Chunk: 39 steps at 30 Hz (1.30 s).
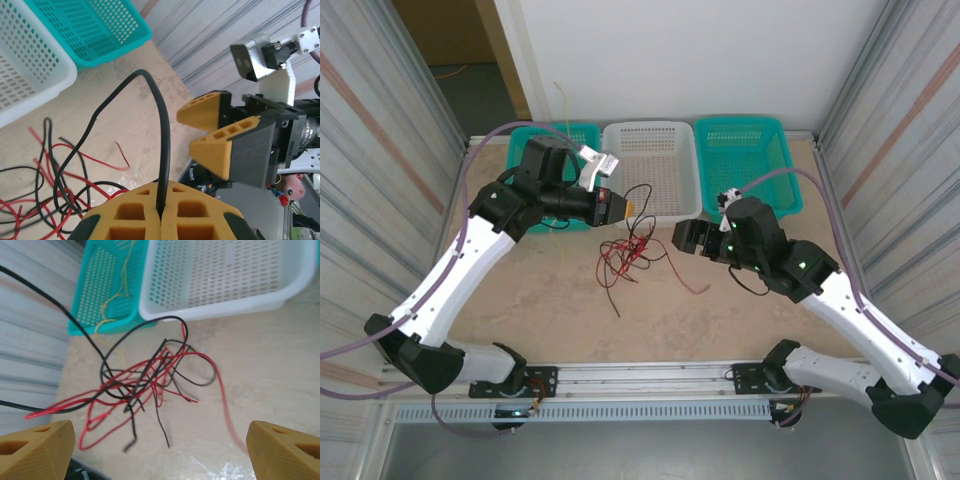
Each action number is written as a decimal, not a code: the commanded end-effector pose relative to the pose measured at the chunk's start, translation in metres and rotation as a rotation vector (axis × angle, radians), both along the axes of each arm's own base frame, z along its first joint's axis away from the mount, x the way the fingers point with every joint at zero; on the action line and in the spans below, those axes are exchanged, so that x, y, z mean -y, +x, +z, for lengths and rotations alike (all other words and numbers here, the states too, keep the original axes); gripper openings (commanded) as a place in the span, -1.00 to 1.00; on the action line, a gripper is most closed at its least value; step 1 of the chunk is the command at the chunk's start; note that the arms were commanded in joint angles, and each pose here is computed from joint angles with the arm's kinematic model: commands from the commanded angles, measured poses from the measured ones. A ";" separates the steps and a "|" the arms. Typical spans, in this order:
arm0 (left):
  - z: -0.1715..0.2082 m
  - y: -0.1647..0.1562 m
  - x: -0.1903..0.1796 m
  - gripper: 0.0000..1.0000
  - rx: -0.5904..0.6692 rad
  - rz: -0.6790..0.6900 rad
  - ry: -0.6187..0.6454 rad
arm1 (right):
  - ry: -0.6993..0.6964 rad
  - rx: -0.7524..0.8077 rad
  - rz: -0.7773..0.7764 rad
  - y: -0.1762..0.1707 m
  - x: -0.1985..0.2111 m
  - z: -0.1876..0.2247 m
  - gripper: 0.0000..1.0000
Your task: Untangle the cables
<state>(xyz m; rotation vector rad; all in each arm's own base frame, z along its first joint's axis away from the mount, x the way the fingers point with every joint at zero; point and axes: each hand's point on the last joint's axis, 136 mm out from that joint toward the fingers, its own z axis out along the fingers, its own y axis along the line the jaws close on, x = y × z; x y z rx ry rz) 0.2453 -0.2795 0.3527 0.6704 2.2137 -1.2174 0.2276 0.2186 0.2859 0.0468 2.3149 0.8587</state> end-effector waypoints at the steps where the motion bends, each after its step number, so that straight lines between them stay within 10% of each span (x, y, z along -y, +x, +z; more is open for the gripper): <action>1: 0.024 -0.010 0.002 -1.00 0.011 -0.043 -0.072 | 0.019 0.094 0.136 -0.001 -0.039 0.026 0.73; 10: 0.027 -0.005 0.006 -1.00 -0.016 -0.039 -0.102 | -0.095 0.231 0.195 0.011 -0.088 0.041 0.56; 24: 0.083 0.019 -0.016 -1.00 0.015 0.028 -0.245 | -0.203 -0.120 0.000 0.029 -0.050 -0.141 -0.04; 39: 0.071 0.073 -0.024 -1.00 0.047 0.132 -0.213 | -0.288 -0.112 -0.222 0.008 0.031 -0.127 0.51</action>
